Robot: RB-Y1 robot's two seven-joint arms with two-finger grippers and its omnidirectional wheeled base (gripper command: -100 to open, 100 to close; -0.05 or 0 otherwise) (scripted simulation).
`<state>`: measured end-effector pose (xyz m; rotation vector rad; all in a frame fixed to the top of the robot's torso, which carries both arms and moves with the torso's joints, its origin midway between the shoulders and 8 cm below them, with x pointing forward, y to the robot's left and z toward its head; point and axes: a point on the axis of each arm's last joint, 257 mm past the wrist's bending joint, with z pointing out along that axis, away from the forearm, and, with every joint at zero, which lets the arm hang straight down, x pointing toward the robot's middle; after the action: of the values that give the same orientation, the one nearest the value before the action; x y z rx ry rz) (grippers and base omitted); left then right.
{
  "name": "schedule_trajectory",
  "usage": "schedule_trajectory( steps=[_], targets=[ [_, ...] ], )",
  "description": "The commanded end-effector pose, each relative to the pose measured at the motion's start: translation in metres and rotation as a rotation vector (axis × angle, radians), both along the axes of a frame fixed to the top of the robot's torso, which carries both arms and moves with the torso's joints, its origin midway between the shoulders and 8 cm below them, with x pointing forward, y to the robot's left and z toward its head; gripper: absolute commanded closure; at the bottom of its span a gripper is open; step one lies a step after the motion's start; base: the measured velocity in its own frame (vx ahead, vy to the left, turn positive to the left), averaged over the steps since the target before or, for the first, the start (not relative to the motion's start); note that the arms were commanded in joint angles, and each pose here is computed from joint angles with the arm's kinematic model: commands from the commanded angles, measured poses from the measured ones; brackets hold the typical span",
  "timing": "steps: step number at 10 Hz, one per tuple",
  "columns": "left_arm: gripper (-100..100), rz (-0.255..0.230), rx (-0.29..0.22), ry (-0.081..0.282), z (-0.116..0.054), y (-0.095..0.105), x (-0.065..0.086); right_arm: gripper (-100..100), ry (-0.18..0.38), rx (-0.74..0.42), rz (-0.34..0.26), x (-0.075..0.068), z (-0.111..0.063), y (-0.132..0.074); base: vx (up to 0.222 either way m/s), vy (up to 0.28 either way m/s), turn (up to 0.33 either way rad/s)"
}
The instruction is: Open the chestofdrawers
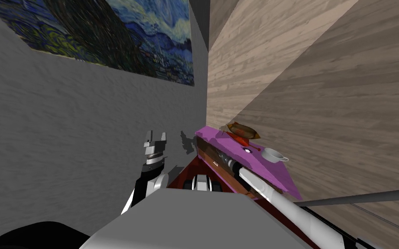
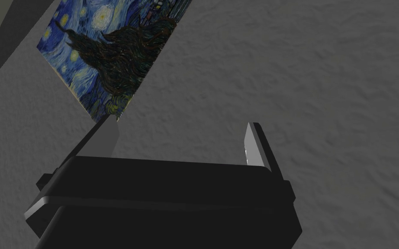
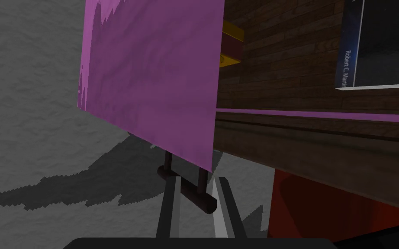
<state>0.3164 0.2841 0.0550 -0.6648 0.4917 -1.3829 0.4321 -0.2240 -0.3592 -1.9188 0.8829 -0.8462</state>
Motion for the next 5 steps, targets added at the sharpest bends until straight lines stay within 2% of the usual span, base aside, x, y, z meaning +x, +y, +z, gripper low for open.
schedule_trajectory(
  steps=[1,5],
  targets=[
    [0,0.000,0.000,0.000,0.000,0.000,0.000,100,0.000,0.002,0.039,0.009,0.001,0.017,-0.094,0.064,-0.136],
    [0,0.000,0.000,0.000,0.000,0.000,0.000,100,-0.002,0.000,0.099,0.023,0.004,0.043,-0.085,0.062,-0.148]
  ],
)
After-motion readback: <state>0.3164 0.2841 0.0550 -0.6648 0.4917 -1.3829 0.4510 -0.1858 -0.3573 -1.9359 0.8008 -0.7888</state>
